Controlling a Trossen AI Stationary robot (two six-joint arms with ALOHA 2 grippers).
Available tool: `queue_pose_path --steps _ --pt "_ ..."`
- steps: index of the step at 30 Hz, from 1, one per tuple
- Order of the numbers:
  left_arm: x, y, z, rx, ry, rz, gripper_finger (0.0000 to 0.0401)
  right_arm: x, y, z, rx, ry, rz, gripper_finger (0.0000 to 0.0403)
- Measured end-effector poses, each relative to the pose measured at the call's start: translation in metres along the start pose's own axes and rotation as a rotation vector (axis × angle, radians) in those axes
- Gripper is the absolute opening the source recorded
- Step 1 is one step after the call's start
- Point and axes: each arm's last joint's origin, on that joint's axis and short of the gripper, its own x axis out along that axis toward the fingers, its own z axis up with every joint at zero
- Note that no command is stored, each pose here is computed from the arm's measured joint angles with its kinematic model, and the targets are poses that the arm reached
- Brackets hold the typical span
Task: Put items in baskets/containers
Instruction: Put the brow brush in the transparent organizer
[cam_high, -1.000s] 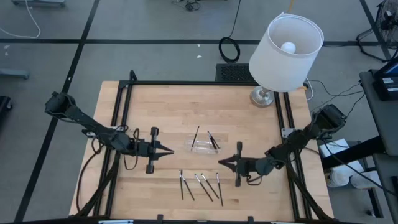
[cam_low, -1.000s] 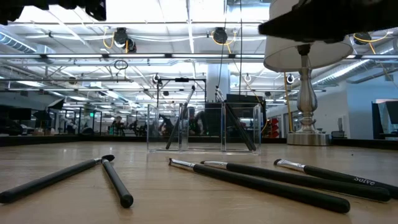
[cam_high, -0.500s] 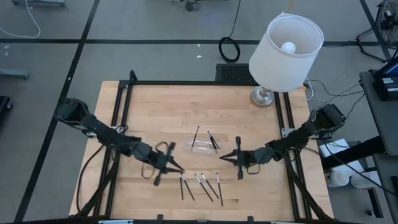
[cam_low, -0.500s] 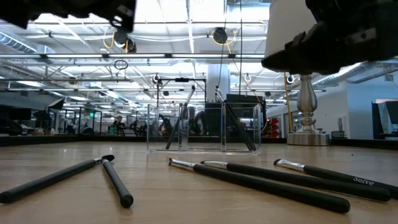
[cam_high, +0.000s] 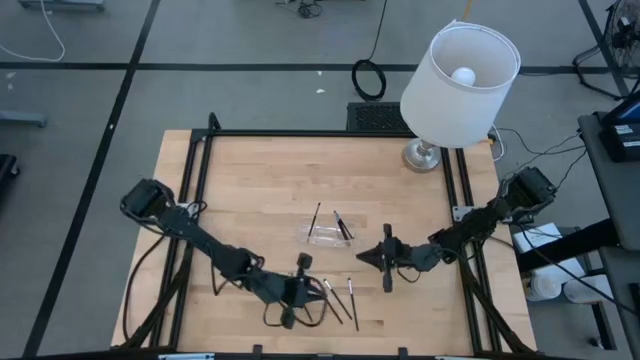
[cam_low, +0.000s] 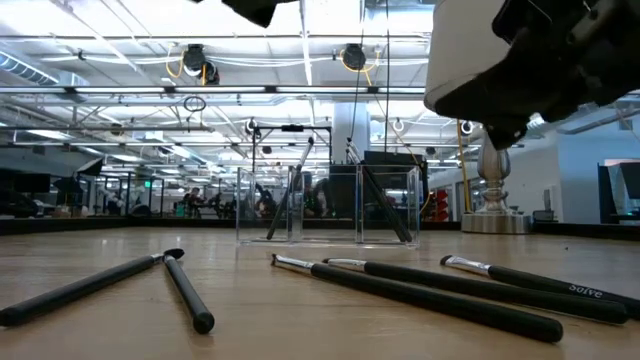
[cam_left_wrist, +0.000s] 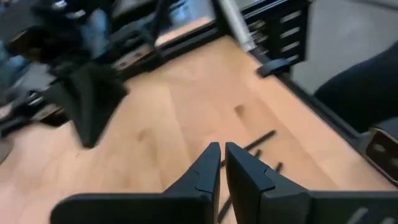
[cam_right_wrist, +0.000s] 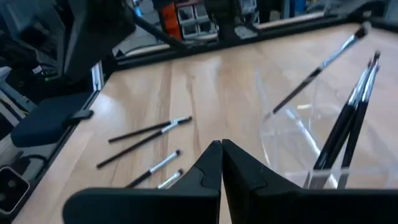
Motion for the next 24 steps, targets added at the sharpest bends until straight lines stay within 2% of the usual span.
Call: queue_pose_path --steps 6,11,14,19,22,24 --pt "-0.001 -0.003 0.015 -0.048 0.09 0.023 0.0035 -0.006 0.008 -0.007 0.027 0.051 0.03 0.0" --pt "-0.005 -0.002 0.01 -0.047 0.133 0.133 0.0035 -0.007 0.009 -0.009 -0.074 0.063 0.038 0.0" --pt "-0.006 -0.006 0.006 -0.04 0.169 0.142 0.0035 -0.007 0.01 -0.008 -0.077 0.051 0.042 0.0" --pt "-0.004 -0.01 0.004 0.061 0.17 0.114 0.0035 -0.007 0.01 -0.008 -0.084 0.037 0.046 0.0" --pt "0.01 0.004 0.007 0.104 0.082 0.131 0.0035 -0.005 0.01 -0.01 -0.121 0.031 0.044 0.0" --pt "0.02 0.017 0.007 0.08 0.019 0.175 0.0035 -0.002 0.008 -0.008 -0.126 0.007 0.037 0.0"
